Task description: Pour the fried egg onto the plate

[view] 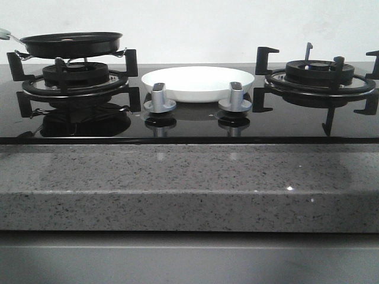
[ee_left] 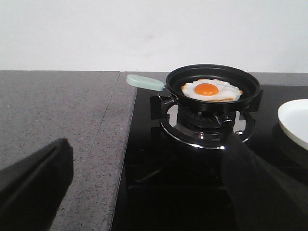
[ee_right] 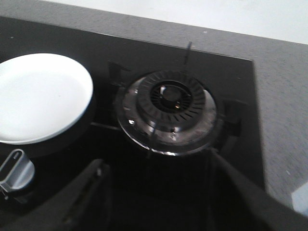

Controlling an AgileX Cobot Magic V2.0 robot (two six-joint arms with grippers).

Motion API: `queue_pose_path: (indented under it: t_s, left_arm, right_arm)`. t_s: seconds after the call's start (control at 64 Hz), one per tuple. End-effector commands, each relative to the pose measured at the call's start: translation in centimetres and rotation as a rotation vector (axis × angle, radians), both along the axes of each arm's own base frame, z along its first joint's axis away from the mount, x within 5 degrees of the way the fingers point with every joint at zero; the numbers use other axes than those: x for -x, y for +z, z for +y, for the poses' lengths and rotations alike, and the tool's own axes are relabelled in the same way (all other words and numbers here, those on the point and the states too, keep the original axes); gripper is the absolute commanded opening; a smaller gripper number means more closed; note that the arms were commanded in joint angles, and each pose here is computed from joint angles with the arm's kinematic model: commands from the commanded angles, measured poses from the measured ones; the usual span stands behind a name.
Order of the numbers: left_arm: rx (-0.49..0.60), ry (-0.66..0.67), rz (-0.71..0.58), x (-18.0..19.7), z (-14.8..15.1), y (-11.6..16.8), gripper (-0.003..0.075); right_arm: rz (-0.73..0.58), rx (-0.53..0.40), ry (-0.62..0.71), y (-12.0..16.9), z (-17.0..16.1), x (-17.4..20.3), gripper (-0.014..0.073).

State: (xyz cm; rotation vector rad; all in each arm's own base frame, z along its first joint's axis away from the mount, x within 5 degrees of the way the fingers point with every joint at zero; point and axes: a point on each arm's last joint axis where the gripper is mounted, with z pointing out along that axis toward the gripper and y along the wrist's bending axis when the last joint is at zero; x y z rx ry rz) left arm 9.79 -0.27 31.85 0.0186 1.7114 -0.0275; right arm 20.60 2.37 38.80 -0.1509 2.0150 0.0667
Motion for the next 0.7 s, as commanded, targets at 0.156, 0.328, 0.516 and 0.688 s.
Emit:
queue_pose_path:
  t_s: [0.156,0.328,0.516,0.688]
  left_arm:
    - [0.012,0.01,-0.112,-0.1,0.1,1.9,0.0618]
    - [0.012,0.01,-0.112,-0.1,0.1,1.9,0.0618]
    - [0.012,0.01,-0.112,-0.1,0.1,1.9,0.0618]
    - [0.012,0.01,-0.112,-0.1,0.1,1.9,0.0618]
  right_arm:
    - [0.071,0.059,0.132,3.2,3.1,-7.1,0.032]
    - [0.237,0.077,0.273,3.3,5.0,-12.3,0.032]
    - [0.348,0.077,0.365,2.5,6.6,-17.4,0.032]
    - [0.455,0.081,0.407,0.3,7.5,-21.1,0.0319]
